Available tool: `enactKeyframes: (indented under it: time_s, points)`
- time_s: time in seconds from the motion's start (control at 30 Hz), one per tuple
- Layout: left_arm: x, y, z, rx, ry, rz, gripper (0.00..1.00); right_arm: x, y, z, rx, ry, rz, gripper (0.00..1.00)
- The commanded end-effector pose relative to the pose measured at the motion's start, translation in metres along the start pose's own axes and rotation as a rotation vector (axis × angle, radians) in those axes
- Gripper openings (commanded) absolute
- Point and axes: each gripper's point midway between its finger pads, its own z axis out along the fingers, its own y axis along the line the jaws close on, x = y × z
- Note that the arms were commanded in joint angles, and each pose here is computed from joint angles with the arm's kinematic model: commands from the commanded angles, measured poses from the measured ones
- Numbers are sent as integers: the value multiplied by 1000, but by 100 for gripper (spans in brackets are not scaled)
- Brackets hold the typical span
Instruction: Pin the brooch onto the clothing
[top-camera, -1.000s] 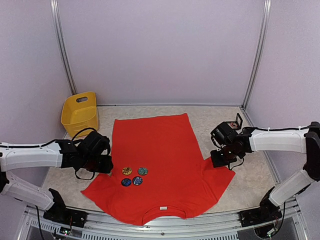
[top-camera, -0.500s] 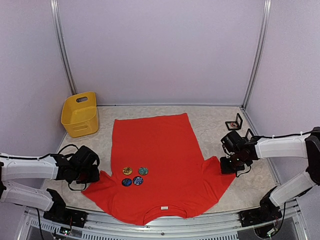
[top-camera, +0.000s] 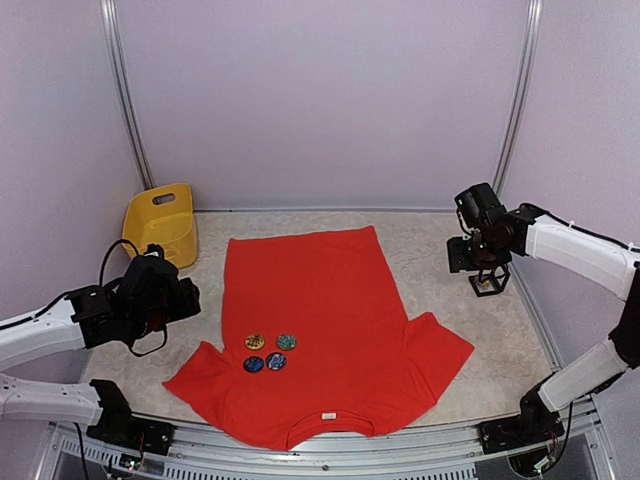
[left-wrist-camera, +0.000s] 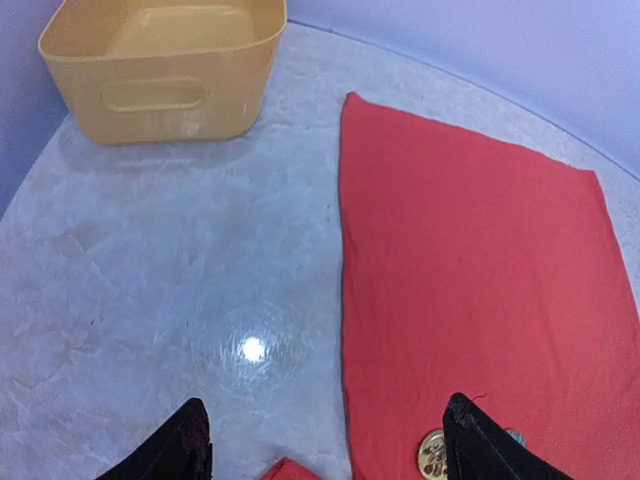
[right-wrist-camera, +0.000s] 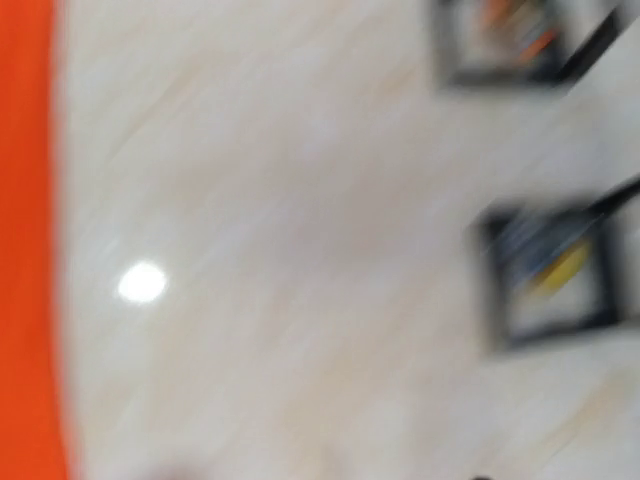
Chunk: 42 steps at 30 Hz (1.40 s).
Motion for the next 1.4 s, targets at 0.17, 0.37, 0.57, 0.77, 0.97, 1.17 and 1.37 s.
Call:
enactKeyframes:
  time_s: [0.17,0.37,0.57,0.77,0.97,1.17,1.37]
  points:
    - [-68,-49,8,-1,-105,188,86,-53,-58,75,189,111,-108,55]
    - [-53,-60,29,15,-12,215,86,-86,-57,131,210,129,-160,57]
    - [-45,-51,34,-13,12,220,86,-91,-94,180,406,200,-221,35]
    - [-45,-49,37,-14,24,219,86,-95,-97,200,444,193,-319,31]
    - [-37,-47,43,-23,56,226,86,-94,-104,212,496,201,-381,31]
    - [-36,-47,43,-25,62,224,86,-96,-103,223,502,194,-413,30]
    - [-32,-48,45,-19,80,214,86,-97,-102,234,492,202,-448,32]
